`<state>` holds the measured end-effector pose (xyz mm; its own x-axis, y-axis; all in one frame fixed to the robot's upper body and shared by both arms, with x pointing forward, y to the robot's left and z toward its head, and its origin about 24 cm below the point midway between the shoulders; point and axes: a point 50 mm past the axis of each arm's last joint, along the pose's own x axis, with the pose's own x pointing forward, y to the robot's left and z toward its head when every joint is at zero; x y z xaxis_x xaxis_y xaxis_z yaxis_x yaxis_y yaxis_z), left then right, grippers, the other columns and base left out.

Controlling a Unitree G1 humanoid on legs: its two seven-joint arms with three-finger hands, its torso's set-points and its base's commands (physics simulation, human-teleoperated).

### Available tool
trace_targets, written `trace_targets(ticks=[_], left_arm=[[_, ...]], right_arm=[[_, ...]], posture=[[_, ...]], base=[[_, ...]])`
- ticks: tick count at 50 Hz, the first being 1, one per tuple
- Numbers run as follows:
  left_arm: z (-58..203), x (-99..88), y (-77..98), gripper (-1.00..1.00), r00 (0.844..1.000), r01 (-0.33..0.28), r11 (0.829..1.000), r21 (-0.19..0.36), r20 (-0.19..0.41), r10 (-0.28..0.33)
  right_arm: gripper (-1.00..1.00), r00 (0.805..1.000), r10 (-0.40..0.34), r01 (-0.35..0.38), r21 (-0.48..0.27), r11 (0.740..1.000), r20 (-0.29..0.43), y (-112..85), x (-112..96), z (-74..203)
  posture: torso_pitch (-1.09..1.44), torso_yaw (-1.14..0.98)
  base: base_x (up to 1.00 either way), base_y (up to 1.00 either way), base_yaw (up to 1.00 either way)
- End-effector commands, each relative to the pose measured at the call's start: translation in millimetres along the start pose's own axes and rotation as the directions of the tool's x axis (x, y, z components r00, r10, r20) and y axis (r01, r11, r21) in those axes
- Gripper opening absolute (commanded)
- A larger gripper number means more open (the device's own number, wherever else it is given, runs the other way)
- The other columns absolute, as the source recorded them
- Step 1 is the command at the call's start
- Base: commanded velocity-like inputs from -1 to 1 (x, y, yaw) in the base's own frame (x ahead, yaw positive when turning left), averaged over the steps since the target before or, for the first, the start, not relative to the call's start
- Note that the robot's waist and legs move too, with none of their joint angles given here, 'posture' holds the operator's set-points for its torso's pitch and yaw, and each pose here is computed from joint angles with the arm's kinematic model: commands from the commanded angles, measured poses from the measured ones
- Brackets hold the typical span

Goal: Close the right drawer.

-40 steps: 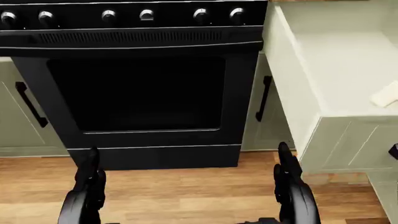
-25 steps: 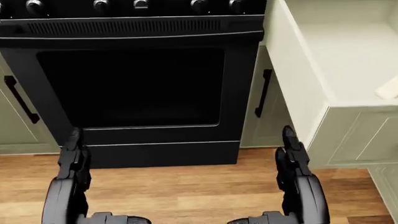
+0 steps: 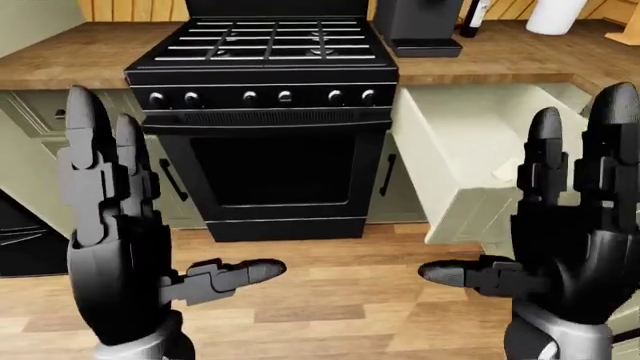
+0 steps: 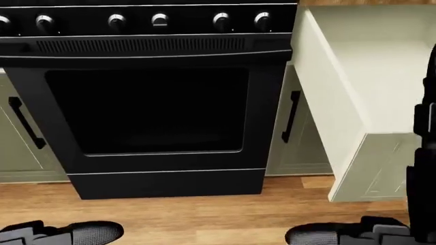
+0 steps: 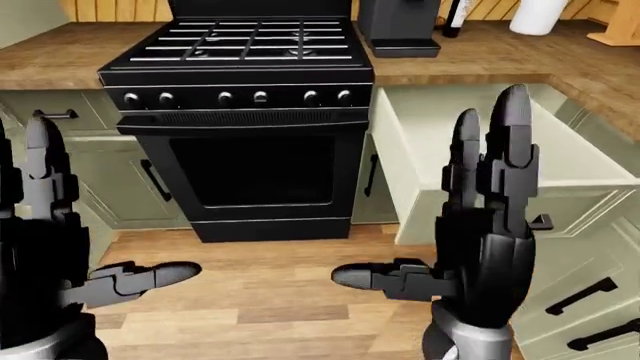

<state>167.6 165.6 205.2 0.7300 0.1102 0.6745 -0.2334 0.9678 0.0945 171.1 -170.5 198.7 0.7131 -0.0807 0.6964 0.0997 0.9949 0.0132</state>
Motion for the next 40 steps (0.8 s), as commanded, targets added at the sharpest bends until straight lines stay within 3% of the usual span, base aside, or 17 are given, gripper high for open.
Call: trace_targets(ticks=[1,2,9,18,22,24,40], left_arm=[[11,1.7,2.2,1.0,0.999,-0.008,1.0,-0.002,0.045,0.008],[15,2.0,3.6,1.0,0.998,-0.011,1.0,-0.005,0.056,0.011],[27,2.7,6.7,1.0,0.995,-0.026,1.0,-0.005,0.095,0.027],[22,2.3,4.6,1.0,0.996,-0.023,1.0,0.004,0.085,0.023],[22,1.9,5.1,1.0,0.996,-0.026,1.0,0.001,0.086,0.026],[22,1.6,4.5,1.0,0.996,-0.025,1.0,0.001,0.083,0.025],[22,0.5,2.7,1.0,0.997,-0.02,1.0,0.0,0.081,0.02]], right_arm=[[1.0,0.999,0.015,-0.015,-0.002,1.0,0.045,0.1,1,14],[1.0,0.998,0.018,-0.02,0.031,0.999,0.067,-0.7,1,23],[1.0,0.994,0.035,-0.035,-0.005,0.999,0.1,0.7,3,33],[1.0,0.996,0.042,-0.041,-0.011,0.999,0.08,0.6,2,25],[1.0,0.996,0.03,-0.029,-0.019,0.999,0.081,-0.6,2,23],[1.0,0.996,-0.016,0.018,-0.03,0.999,0.083,-4.7,2,20],[1.0,0.998,-0.024,0.026,-0.023,0.999,0.056,-5.5,1,17]], posture=[[0.0,0.0],[0.0,0.0],[0.0,0.0],[0.0,0.0],[0.0,0.0],[0.0,0.0],[0.0,0.0]], base=[[0.0,0.0,0.0],[0.0,0.0,0.0],[0.0,0.0,0.0],[0.0,0.0,0.0],[0.0,0.0,0.0],[0.0,0.0,0.0],[0.0,0.0,-0.07]])
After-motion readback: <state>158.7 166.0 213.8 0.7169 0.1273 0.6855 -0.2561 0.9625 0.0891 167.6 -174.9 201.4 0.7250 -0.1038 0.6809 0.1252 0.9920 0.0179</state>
